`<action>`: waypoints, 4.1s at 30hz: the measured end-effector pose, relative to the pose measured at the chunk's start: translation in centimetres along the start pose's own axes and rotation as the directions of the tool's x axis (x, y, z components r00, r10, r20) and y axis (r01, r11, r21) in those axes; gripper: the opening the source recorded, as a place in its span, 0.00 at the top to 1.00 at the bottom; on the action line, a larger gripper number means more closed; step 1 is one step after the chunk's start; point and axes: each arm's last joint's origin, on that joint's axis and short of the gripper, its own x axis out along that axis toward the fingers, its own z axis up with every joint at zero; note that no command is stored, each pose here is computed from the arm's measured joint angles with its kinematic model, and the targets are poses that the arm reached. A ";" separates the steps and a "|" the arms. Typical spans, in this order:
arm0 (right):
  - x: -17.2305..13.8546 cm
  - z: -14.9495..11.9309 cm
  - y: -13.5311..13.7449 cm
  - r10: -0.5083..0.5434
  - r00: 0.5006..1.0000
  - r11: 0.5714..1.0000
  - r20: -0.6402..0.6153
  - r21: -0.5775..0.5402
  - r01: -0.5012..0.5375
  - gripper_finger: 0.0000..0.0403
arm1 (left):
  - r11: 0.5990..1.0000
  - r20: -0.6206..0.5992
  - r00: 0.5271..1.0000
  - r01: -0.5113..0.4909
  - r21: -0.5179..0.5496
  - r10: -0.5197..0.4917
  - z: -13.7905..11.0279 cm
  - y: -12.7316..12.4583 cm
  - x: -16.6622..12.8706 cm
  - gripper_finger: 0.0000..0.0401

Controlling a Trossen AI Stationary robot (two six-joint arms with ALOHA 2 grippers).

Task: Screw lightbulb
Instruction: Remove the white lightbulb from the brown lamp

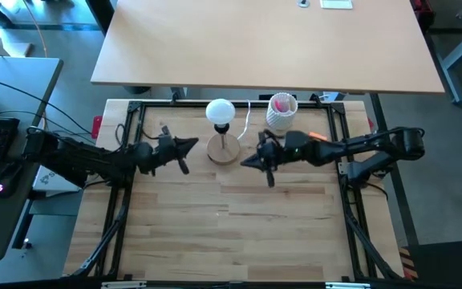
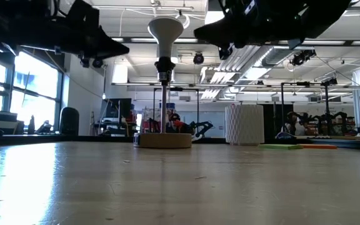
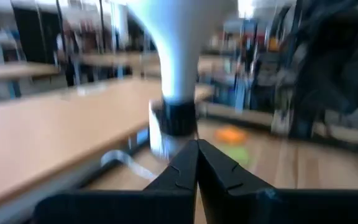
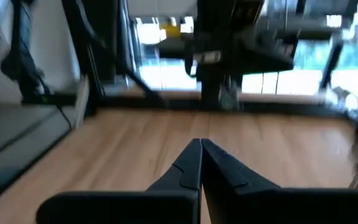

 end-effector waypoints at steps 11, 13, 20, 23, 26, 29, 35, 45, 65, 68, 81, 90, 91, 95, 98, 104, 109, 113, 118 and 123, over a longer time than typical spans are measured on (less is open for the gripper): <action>-0.4 5.5 -4.5 -0.187 0.969 0.976 0.163 -0.080 0.202 1.00 | 0.999 0.240 0.970 -0.048 0.021 0.042 3.0 4.6 1.8 1.00; -0.4 6.0 -4.7 -0.192 0.966 0.975 0.176 -0.080 0.208 1.00 | 0.998 0.245 0.968 0.057 0.004 -0.056 3.9 5.7 2.5 1.00; -0.5 6.5 -4.8 -0.220 0.954 0.967 0.206 -0.081 0.241 1.00 | 0.988 0.205 0.966 0.152 0.031 -0.155 6.8 9.0 5.3 1.00; -0.5 6.6 -4.8 -0.227 0.949 0.965 0.219 -0.082 0.250 1.00 | 0.969 0.186 0.952 0.247 0.006 -0.244 7.4 9.8 6.9 1.00; -0.6 6.6 -4.9 -0.230 0.948 0.964 0.221 -0.082 0.253 1.00 | 0.955 0.133 0.949 0.294 -0.042 -0.286 6.8 10.3 8.8 1.00; -0.6 6.5 -5.2 -0.236 0.947 0.964 0.219 -0.072 0.257 1.00 | 0.946 0.121 0.942 0.321 -0.050 -0.314 6.3 10.6 10.1 1.00; 0.4 5.4 -6.2 -0.199 0.951 0.977 0.235 -0.026 0.211 1.00 | 0.925 0.101 0.926 0.371 -0.077 -0.363 5.8 10.6 11.1 1.00; 0.4 5.3 -7.0 -0.271 0.927 0.960 0.261 0.006 0.279 1.00 | 0.912 0.107 0.913 0.403 -0.082 -0.394 5.9 10.4 11.1 1.00; -0.1 5.0 -8.4 -0.509 0.831 0.861 0.225 0.108 0.498 1.00 | 0.873 0.110 0.882 0.470 -0.130 -0.458 4.5 9.1 8.6 1.00; -0.2 4.9 -8.6 -0.531 0.819 0.847 0.219 0.120 0.518 1.00 | 0.879 0.127 0.885 0.462 -0.117 -0.448 4.4 8.6 7.9 1.00; 0.7 5.5 -5.8 -0.305 0.923 0.947 0.234 -0.027 0.320 1.00 | 0.927 0.226 0.913 0.365 -0.083 -0.339 6.1 8.6 5.9 1.00; 1.1 5.4 -5.1 -0.283 0.930 0.952 0.235 -0.046 0.302 1.00 | 0.913 0.195 0.909 0.394 -0.106 -0.370 5.6 8.2 7.6 1.00; 1.0 5.4 -5.2 -0.303 0.924 0.946 0.233 -0.039 0.320 1.00 | 0.912 0.194 0.908 0.396 -0.107 -0.371 5.6 8.2 7.6 1.00; 0.9 5.4 -5.4 -0.338 0.913 0.935 0.227 -0.031 0.353 1.00 | 0.895 0.191 0.894 0.430 -0.116 -0.405 5.7 7.9 7.5 1.00; 0.9 5.4 -5.5 -0.359 0.906 0.929 0.223 -0.013 0.371 1.00 | 0.890 0.194 0.889 0.440 -0.116 -0.414 5.8 7.7 7.4 1.00; 0.7 4.9 -6.2 -0.574 0.801 0.817 0.171 0.052 0.575 1.00 | 0.846 0.175 0.849 0.520 -0.114 -0.498 5.0 6.7 6.3 1.00; 0.6 4.9 -6.2 -0.604 0.778 0.794 0.170 0.042 0.607 1.00 | 0.864 0.192 0.864 0.491 -0.114 -0.466 4.7 6.2 5.1 1.00; 0.9 5.0 -5.6 -0.506 0.843 0.855 0.181 -0.020 0.518 1.00 | 0.911 0.207 0.905 0.399 -0.107 -0.372 4.6 6.5 4.6 1.00; 1.4 5.3 -4.3 -0.423 0.879 0.885 0.218 -0.108 0.453 1.00 | 0.931 0.238 0.913 0.357 -0.073 -0.331 5.5 6.9 4.8 1.00; 1.6 5.9 -3.4 -0.282 0.917 0.928 0.283 -0.163 0.336 1.00 | 0.940 0.241 0.919 0.336 -0.064 -0.313 6.0 7.4 5.7 1.00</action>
